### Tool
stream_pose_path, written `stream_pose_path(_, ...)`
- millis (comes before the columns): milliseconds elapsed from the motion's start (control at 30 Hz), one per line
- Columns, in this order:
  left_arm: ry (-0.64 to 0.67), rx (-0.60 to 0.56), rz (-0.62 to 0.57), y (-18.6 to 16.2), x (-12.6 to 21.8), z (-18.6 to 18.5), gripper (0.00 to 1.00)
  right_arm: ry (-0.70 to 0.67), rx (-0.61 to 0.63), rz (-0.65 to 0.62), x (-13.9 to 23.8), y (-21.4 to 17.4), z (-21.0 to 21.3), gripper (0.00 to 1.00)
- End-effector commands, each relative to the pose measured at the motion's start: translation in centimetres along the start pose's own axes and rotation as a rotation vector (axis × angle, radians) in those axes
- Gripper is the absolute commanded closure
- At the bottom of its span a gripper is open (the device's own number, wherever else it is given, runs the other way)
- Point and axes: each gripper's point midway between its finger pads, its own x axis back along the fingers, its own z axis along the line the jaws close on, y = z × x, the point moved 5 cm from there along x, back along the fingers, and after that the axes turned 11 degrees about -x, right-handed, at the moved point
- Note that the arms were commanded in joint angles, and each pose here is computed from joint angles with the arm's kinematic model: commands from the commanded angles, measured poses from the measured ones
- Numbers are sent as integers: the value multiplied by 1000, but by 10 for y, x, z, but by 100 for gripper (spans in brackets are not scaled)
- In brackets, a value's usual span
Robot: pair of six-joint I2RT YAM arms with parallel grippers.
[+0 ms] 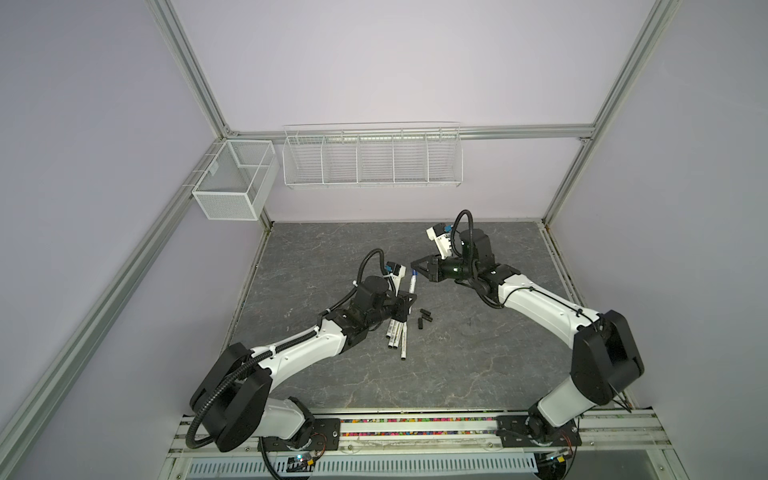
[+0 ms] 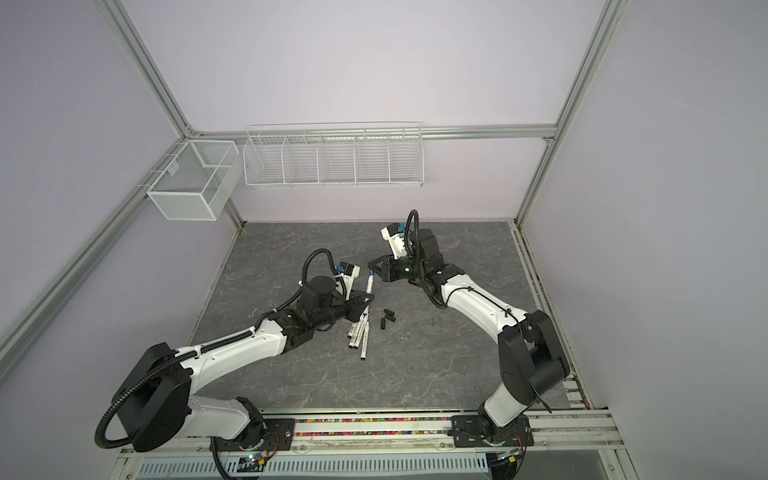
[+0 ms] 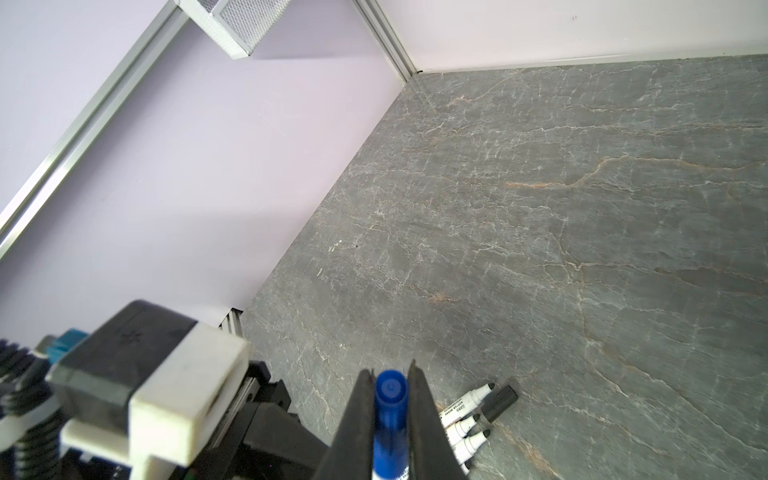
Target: Insert the pens into the pen caps
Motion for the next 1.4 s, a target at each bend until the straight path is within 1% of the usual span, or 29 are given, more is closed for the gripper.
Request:
stream_pose_path(0,32,46,-185,45,7,10,100,69,30,46,14,-7,15,93)
stream_pose_path(67,30,40,-207,57,7,12,100,96,45,86,17,-10,22,93)
stream_pose_path(200,39,-28,-221,75,7,9,100,154,58,162,25,-18,34,92)
stream_pose_path(333,66,-72,-206,83,4,10,100,193,54,239,28,-29,38,90)
stream_pose_path(433,107,-114,-191,83,2,13,100,184,72,272,31,-34,37,90)
stream_pose_path(533,166,-165,-184,80,1,13,100,179,81,290,32,-35,38,90)
stream_pose_path(667,212,-178,-172,79,4,15,100,168,100,275,35,-34,39,91)
stream_pose_path(767,233,-204,-185,76,7,14,100,161,102,272,37,-33,40,88)
stream_pose_path(833,240,-227,-201,72,10,12,100,120,106,241,38,-30,37,76)
stream_pose_path(900,236,-234,-194,66,10,12,100,73,112,186,39,-22,34,66)
stream_pose_path(1000,226,-219,-159,54,8,13,100,39,107,100,44,-9,33,58)
stream_pose_path(1067,213,-207,-143,46,7,12,100,30,104,47,48,-2,34,55)
stream_pose_path(1200,183,-175,-123,32,4,9,100,13,107,-36,53,12,38,54)
stream_pose_path(1367,134,-163,-93,21,-2,-1,100,16,115,-77,49,27,41,55)
